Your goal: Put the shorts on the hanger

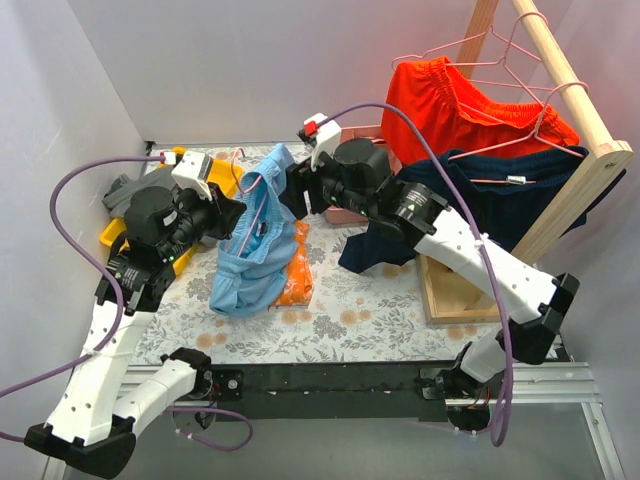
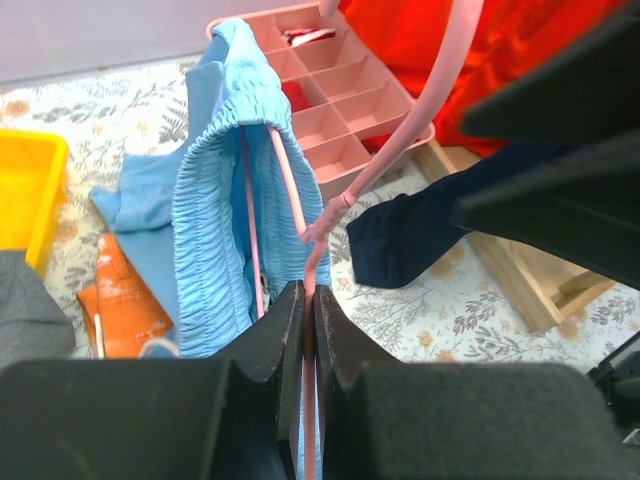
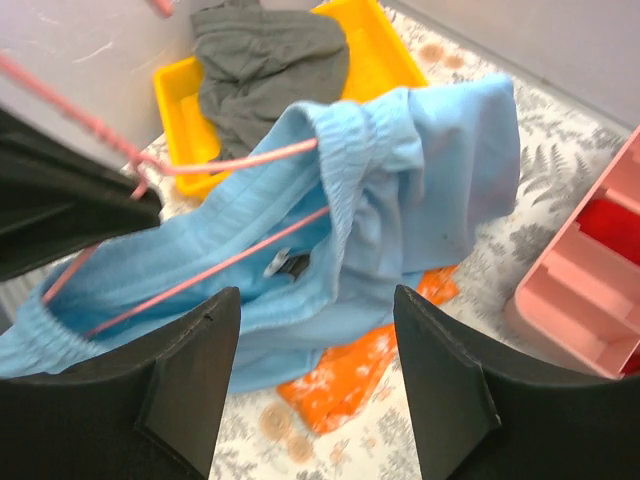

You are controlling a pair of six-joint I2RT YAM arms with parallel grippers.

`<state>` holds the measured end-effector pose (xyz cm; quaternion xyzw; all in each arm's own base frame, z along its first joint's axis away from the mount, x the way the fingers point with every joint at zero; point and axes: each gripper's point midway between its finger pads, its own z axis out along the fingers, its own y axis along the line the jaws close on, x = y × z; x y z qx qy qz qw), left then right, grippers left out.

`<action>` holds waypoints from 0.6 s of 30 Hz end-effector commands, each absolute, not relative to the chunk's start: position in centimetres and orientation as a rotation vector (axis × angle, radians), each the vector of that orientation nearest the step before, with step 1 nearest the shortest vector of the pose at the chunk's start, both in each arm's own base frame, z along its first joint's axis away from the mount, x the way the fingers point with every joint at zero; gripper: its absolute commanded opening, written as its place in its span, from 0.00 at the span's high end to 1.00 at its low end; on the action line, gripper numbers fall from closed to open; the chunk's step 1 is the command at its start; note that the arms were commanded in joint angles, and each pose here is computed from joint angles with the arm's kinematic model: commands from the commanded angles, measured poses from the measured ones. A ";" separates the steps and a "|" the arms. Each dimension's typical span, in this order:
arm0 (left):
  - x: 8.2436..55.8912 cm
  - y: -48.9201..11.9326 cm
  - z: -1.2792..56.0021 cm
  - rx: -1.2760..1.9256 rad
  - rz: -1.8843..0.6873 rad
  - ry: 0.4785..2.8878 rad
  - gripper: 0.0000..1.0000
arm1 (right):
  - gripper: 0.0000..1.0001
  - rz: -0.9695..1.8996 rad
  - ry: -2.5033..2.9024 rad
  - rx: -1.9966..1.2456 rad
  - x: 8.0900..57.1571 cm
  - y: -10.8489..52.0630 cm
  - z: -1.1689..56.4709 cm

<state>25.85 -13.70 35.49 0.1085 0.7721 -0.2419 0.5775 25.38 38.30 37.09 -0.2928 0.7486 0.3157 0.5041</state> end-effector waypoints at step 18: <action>20.4 -14.9 41.9 0.504 -0.655 1.628 1.00 | 0.99 0.477 1.629 -0.336 31.0 32.0 50.3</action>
